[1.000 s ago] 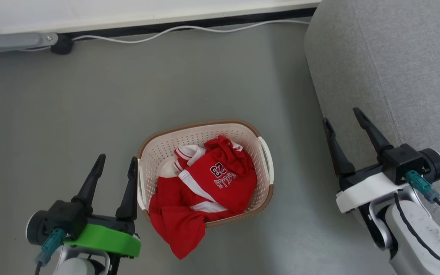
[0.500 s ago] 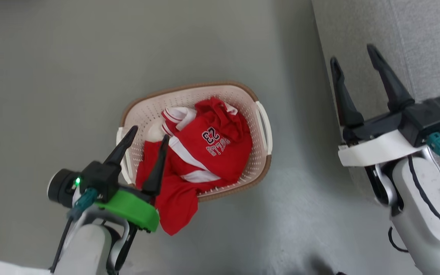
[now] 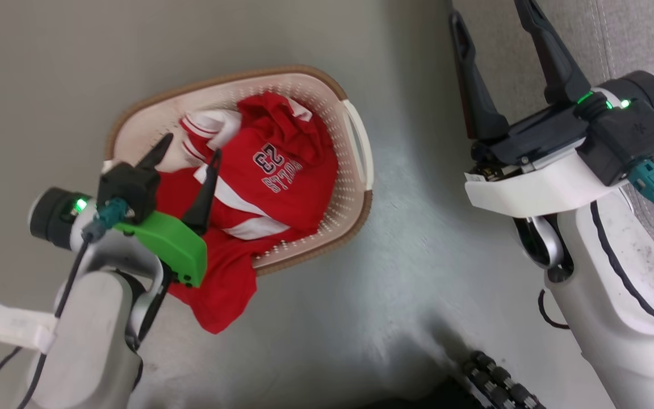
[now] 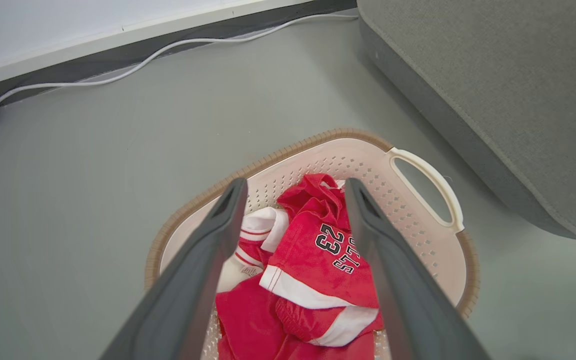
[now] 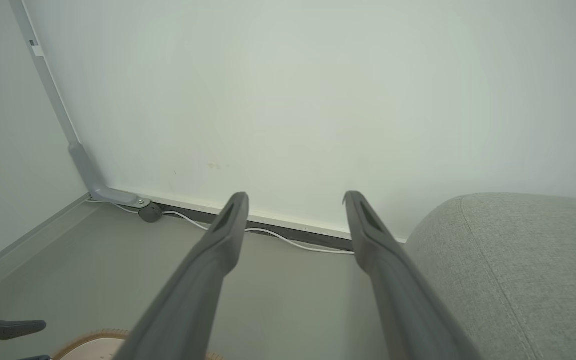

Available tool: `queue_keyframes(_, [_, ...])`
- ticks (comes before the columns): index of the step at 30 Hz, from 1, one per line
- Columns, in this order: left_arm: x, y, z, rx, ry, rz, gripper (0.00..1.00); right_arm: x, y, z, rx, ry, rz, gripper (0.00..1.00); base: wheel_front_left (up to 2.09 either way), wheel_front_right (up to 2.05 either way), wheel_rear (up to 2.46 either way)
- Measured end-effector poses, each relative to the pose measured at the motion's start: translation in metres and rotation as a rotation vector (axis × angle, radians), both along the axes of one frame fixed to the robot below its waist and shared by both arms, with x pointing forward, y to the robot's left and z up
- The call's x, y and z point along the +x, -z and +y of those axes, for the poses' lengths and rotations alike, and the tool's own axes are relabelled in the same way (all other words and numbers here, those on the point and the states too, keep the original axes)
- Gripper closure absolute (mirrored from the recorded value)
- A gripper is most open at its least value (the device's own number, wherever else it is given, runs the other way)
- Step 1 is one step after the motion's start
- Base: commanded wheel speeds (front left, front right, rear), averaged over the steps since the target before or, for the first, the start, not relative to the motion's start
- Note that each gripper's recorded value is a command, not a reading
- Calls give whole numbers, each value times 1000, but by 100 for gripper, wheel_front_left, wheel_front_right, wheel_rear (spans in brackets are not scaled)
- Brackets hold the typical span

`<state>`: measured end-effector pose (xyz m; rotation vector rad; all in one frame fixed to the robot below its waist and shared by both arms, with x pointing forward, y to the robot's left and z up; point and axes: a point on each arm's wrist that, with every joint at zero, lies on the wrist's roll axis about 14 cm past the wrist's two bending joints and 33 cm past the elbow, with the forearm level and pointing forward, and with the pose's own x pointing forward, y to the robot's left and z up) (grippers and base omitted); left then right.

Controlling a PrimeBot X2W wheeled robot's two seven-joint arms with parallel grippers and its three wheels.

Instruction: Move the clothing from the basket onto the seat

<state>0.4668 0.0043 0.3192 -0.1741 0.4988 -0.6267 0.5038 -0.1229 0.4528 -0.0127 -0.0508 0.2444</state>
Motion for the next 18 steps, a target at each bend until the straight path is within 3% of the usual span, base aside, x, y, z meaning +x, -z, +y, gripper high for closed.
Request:
queue_keyframes(10, [16, 66, -22, 43, 95, 141, 0, 23, 26, -16, 1, 59, 24, 0, 0, 0, 0])
queue_keyframes(18, [-4, 120, -36, 51, 154, 303, 0, 28, 55, -31, -27, 100, 79, 0, 0, 0, 0])
